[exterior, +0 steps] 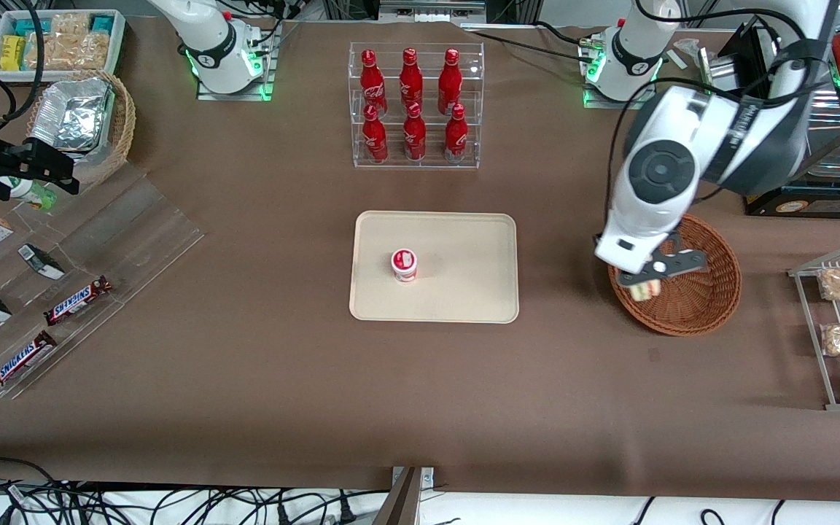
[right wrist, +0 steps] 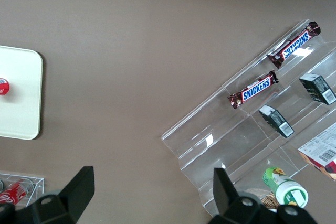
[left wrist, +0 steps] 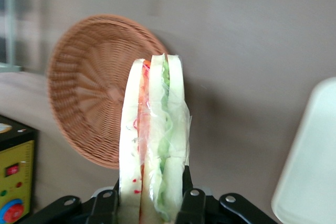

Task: Place sandwich from basket to tray
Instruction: 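Lift the sandwich and carry it with the left gripper to the tray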

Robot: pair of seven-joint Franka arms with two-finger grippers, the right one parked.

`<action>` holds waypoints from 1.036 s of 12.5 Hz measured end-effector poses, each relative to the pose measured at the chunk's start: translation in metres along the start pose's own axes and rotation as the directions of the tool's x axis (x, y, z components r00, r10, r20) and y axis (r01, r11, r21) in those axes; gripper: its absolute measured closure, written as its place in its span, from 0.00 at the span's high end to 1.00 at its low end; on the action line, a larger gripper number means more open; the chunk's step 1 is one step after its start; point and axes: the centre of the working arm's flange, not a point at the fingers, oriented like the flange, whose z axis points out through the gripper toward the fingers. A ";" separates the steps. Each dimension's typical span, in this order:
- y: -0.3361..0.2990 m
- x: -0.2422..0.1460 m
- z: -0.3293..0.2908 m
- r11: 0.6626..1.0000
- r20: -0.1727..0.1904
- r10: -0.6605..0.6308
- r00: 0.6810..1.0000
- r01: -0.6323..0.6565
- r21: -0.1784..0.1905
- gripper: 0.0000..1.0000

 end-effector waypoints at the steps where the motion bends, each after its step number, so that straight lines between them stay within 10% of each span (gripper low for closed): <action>1: 0.020 -0.013 -0.004 0.999 0.001 0.038 0.999 -0.038 -0.021 0.40; 5: 0.093 -0.045 -0.002 0.978 -0.033 0.160 0.987 -0.163 -0.131 0.40; 13: 0.181 -0.077 0.042 0.943 -0.065 0.238 0.969 -0.246 -0.224 0.40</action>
